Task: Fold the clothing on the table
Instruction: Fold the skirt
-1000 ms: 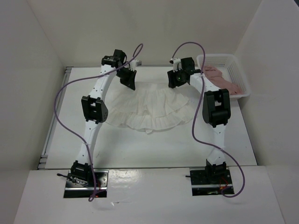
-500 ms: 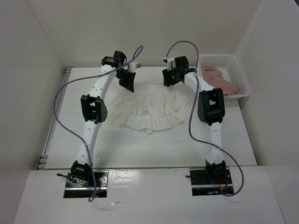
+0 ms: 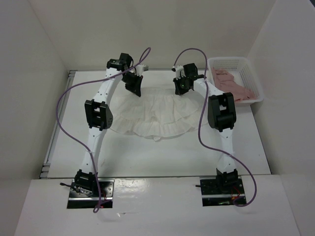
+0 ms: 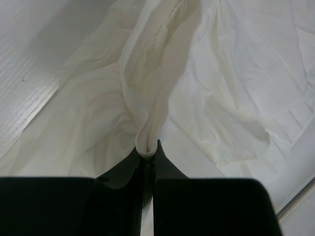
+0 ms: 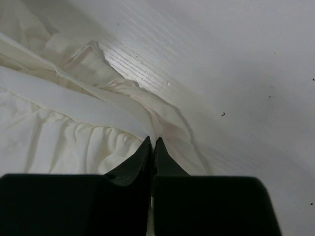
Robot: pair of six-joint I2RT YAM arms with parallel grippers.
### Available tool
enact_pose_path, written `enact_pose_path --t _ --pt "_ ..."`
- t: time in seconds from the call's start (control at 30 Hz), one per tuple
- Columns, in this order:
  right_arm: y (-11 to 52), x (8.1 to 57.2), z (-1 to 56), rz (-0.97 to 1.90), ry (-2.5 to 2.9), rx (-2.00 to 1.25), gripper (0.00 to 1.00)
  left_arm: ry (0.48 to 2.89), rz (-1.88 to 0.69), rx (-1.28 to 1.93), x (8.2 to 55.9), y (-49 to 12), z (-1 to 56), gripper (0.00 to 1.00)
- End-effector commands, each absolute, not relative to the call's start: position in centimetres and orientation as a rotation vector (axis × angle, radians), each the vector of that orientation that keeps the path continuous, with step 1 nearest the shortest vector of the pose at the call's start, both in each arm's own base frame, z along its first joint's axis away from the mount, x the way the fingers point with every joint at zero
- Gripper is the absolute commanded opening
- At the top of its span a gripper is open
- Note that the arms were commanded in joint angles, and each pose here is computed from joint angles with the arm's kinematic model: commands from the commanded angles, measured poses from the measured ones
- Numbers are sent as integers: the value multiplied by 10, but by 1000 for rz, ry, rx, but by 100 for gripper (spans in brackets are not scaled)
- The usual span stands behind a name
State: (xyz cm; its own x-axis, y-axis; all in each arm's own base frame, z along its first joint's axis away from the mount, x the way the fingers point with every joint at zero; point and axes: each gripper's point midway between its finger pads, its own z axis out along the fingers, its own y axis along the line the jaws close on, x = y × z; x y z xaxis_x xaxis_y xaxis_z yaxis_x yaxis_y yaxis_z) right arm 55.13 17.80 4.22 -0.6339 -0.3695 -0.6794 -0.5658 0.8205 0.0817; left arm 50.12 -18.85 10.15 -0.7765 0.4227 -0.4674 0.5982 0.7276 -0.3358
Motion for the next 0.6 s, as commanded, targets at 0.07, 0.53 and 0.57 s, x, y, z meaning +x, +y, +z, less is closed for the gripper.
enact_pose_path --t 0.07,0.53,0.57 --pt "182 551 95 364 2218 -697 0 2505 -654 799 495 -188 145 0" --pt "173 491 198 281 2119 -663 0 2475 -523 741 460 -166 195 0" --pt "173 487 200 253 2121 -660 0 2424 -493 725 466 -169 198 0"
